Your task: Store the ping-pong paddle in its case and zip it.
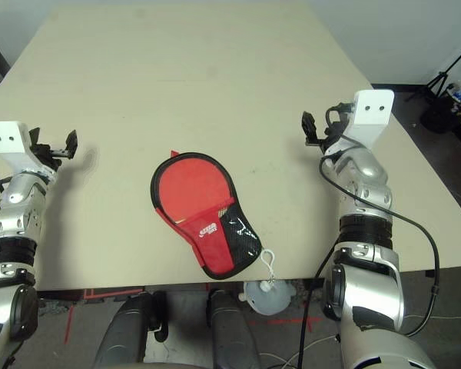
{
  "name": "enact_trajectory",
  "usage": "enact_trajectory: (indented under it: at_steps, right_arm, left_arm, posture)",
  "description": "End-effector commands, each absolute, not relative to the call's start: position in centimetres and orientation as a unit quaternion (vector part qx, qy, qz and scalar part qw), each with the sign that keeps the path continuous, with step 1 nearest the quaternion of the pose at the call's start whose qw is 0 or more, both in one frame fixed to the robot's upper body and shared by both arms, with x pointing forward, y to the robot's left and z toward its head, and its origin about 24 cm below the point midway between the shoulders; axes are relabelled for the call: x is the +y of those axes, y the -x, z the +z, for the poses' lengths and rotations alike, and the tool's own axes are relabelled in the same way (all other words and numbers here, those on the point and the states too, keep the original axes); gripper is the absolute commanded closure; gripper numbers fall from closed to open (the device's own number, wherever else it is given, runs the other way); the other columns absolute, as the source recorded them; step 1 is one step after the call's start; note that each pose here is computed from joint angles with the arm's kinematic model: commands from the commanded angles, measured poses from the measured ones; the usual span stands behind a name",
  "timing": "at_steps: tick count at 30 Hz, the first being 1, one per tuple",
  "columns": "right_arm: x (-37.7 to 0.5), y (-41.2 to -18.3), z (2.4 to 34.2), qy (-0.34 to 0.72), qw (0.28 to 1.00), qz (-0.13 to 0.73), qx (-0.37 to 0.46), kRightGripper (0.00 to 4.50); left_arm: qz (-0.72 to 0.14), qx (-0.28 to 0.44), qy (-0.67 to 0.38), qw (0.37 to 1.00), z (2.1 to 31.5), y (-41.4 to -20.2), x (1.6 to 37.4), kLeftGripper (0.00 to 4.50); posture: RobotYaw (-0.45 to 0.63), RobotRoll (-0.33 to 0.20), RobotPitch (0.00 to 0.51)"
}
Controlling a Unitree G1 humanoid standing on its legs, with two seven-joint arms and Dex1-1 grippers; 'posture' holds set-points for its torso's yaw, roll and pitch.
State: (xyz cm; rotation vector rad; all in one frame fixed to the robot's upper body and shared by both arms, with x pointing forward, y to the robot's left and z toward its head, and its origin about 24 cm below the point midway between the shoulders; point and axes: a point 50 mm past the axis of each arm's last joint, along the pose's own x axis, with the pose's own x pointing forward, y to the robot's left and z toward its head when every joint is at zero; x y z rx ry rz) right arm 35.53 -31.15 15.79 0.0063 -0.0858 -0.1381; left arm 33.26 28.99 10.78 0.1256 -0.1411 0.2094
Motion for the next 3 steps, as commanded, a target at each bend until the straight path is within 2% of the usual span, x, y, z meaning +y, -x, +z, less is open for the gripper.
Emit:
enact_trajectory:
  at_steps: [1,3]
  right_arm:
    - [-31.90,-35.06,14.15,-0.015,0.995,-0.091,-0.030,0.02]
    - [-32.03,-34.94,13.93,-0.010,0.995,-0.092,-0.030,0.02]
  left_arm:
    - [0.113,-0.059,-0.066,0.990,9.13,-32.24,28.41,0.00]
    - [0.112,-0.054,-0.064,0.990,8.62,-31.97,28.00,0.00]
  posture:
    - [-0.04,0.000,0.164]
    - [-0.05,0.000,0.166]
